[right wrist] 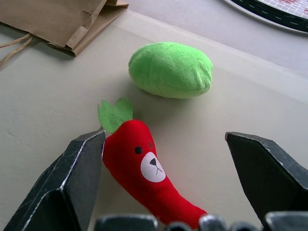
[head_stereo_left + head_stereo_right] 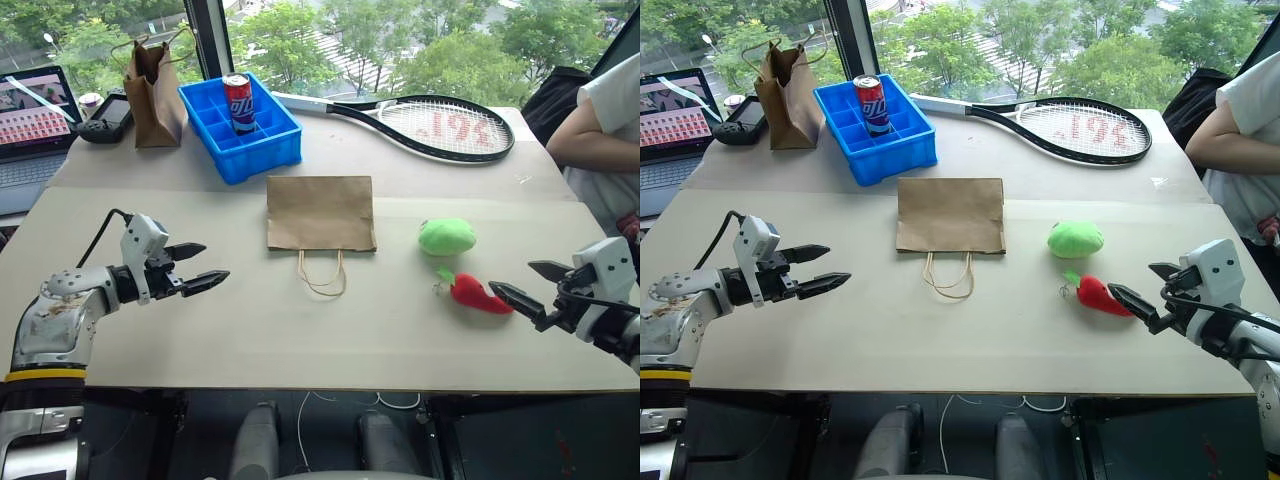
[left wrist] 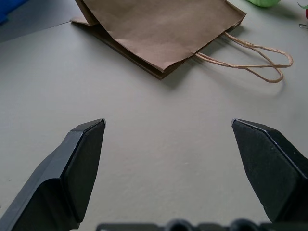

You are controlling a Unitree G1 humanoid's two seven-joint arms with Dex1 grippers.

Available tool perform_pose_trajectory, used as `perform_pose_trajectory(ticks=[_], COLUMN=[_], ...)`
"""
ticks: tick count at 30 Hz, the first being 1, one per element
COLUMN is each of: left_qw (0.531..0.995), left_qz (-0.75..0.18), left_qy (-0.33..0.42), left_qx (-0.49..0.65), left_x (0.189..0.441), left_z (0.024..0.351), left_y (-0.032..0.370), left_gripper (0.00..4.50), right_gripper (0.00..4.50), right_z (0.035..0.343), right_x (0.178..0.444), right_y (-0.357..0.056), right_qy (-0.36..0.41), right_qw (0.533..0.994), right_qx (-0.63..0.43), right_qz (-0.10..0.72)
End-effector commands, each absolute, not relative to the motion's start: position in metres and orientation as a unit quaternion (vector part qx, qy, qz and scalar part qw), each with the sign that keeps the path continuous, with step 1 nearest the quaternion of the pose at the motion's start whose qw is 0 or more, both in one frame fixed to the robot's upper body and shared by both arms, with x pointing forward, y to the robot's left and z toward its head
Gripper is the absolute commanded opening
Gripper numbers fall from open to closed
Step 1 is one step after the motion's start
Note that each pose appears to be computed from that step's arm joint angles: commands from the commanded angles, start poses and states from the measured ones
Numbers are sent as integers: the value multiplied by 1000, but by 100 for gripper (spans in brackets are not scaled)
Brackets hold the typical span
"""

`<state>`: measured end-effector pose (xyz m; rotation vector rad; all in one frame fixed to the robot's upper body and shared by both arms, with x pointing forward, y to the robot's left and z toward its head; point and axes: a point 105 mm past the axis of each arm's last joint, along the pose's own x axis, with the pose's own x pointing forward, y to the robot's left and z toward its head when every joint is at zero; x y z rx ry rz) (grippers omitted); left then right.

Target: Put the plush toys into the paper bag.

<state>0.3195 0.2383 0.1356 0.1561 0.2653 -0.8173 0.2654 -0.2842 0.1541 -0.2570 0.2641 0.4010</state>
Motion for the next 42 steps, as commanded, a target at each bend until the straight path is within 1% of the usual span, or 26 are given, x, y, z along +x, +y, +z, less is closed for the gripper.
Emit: perform_pose_trajectory(ticks=[1, 2, 4, 7, 8, 10, 13, 16, 19, 22, 27, 32, 34, 35, 36, 39, 40, 41, 42], left_qw=[897, 890, 867, 841, 831, 794, 746, 711, 697, 683, 660, 655, 656, 656, 655, 652, 652, 652, 651], left_qz=[-422, -440, -485, -522, -536, -575, -620, -652, -666, -674, -680, -673, -672, -671, -669, -670, -672, -673, -675], left_qy=[106, 94, 78, 75, 74, 83, 86, 70, 56, 50, 47, 45, 44, 41, 41, 36, 34, 32, 30], left_qx=[72, 76, 90, 121, 133, 178, 228, 254, 261, 277, 316, 341, 342, 342, 349, 352, 350, 348, 347], left_x=[316, 313, 307, 303, 302, 299, 299, 304, 313, 324, 340, 356, 360, 362, 364, 367, 368, 368, 369], left_z=[152, 158, 175, 190, 194, 198, 198, 197, 193, 180, 154, 140, 138, 138, 137, 135, 135, 134, 134], left_y=[236, 233, 226, 219, 216, 204, 186, 165, 146, 130, 114, 110, 108, 107, 106, 103, 101, 99, 98], left_gripper=[450, 450, 450, 450, 450, 450, 450, 450, 450, 450, 450, 450, 398, 384, 336, 229, 207, 160, 135], right_gripper=[442, 442, 442, 442, 442, 442, 442, 442, 442, 442, 442, 442, 450, 450, 450, 450, 450, 450, 450], right_z=[171, 174, 187, 205, 209, 216, 217, 210, 206, 202, 200, 200, 198, 198, 197, 198, 198, 198, 198], right_x=[266, 266, 264, 260, 256, 247, 241, 242, 246, 247, 246, 244, 242, 242, 241, 241, 242, 242, 242], right_y=[-283, -280, -261, -236, -225, -196, -172, -159, -150, -143, -142, -151, -153, -154, -155, -158, -159, -159, -159], right_qy=[97, 94, 85, 77, 82, 98, 116, 131, 128, 125, 118, 122, 124, 124, 124, 121, 120, 119, 119], right_qw=[965, 963, 949, 927, 914, 874, 835, 813, 809, 806, 817, 833, 837, 839, 841, 848, 849, 851, 851], right_qx=[-143, -143, -147, -139, -146, -170, -201, -231, -242, -247, -243, -244, -242, -242, -242, -244, -245, -245, -246], right_qz=[197, 209, 265, 338, 369, 444, 499, 518, 521, 524, 509, 482, 475, 471, 467, 454, 452, 450, 448])
